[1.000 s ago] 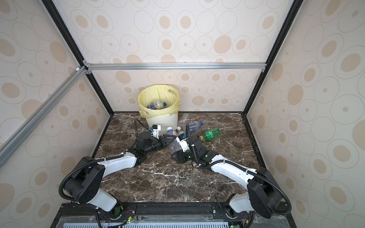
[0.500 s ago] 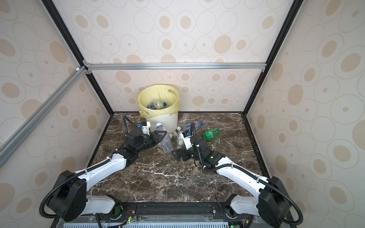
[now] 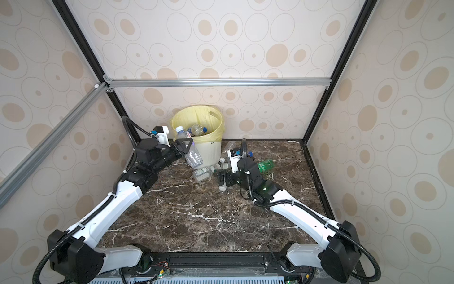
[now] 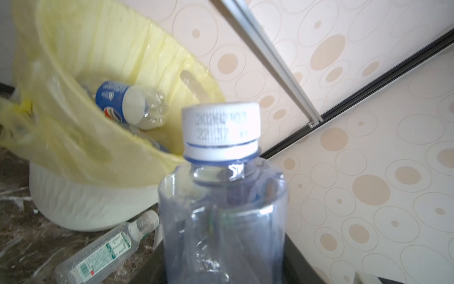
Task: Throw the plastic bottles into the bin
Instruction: 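Raise the Ganten bottle over the bin with the left gripper while the right withdraws, then open the left gripper over the bin to drop the Ganten bottle, then lower the left gripper away from the bin while the right moves toward the green-label bottle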
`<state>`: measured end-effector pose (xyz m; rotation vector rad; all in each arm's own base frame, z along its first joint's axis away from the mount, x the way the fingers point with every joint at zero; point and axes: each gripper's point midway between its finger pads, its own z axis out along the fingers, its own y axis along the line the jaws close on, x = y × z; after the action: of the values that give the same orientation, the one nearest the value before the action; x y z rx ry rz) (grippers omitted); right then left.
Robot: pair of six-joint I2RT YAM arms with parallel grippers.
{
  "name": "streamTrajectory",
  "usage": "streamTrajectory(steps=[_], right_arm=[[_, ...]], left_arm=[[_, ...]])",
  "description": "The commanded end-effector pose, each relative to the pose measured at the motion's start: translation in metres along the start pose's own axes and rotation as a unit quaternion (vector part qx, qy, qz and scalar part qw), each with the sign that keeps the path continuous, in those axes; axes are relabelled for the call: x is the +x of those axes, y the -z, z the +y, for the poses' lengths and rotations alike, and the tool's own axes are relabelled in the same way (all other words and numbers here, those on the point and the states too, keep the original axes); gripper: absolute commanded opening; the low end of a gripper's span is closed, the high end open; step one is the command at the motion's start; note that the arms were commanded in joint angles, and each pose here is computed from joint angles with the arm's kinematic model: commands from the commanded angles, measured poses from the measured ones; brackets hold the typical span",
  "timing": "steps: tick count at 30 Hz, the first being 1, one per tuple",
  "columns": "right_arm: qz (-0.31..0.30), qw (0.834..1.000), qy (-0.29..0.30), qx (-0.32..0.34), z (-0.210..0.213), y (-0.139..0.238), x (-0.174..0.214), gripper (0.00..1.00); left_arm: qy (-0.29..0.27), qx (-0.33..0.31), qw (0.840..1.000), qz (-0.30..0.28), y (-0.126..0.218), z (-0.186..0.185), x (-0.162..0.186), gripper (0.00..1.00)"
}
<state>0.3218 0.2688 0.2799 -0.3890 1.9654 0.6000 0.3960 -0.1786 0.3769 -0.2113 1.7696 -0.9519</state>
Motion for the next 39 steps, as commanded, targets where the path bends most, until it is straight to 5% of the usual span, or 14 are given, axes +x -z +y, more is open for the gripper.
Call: streamTrajectory(steps=[1, 12, 18, 23, 25, 39], right_arm=[[-0.027, 1.000, 0.010, 0.003, 0.005, -0.001, -0.024, 1.00], [-0.046, 0.999, 0.020, 0.003, 0.010, 0.001, -0.045, 1.00], [-0.043, 0.999, 0.023, 0.006, 0.009, 0.004, -0.047, 1.00], [-0.037, 0.999, 0.020, 0.000, 0.011, 0.010, -0.047, 1.00], [-0.036, 0.999, 0.020, 0.001, 0.010, 0.013, -0.045, 1.00], [-0.026, 1.000, 0.003, 0.004, 0.006, 0.004, -0.029, 1.00]], left_arm=[[-0.070, -0.001, 0.996, -0.051, 0.009, -0.028, -0.048, 0.54], [-0.157, 0.004, 0.976, -0.150, 0.004, -0.089, -0.143, 0.55], [-0.123, -0.004, 0.984, -0.131, -0.062, -0.062, -0.144, 0.56], [-0.074, 0.001, 0.996, -0.051, -0.142, -0.036, -0.134, 0.97], [-0.062, 0.031, 0.997, -0.030, -0.151, -0.045, -0.129, 0.99], [-0.092, 0.045, 0.994, -0.040, -0.064, -0.062, -0.113, 0.99]])
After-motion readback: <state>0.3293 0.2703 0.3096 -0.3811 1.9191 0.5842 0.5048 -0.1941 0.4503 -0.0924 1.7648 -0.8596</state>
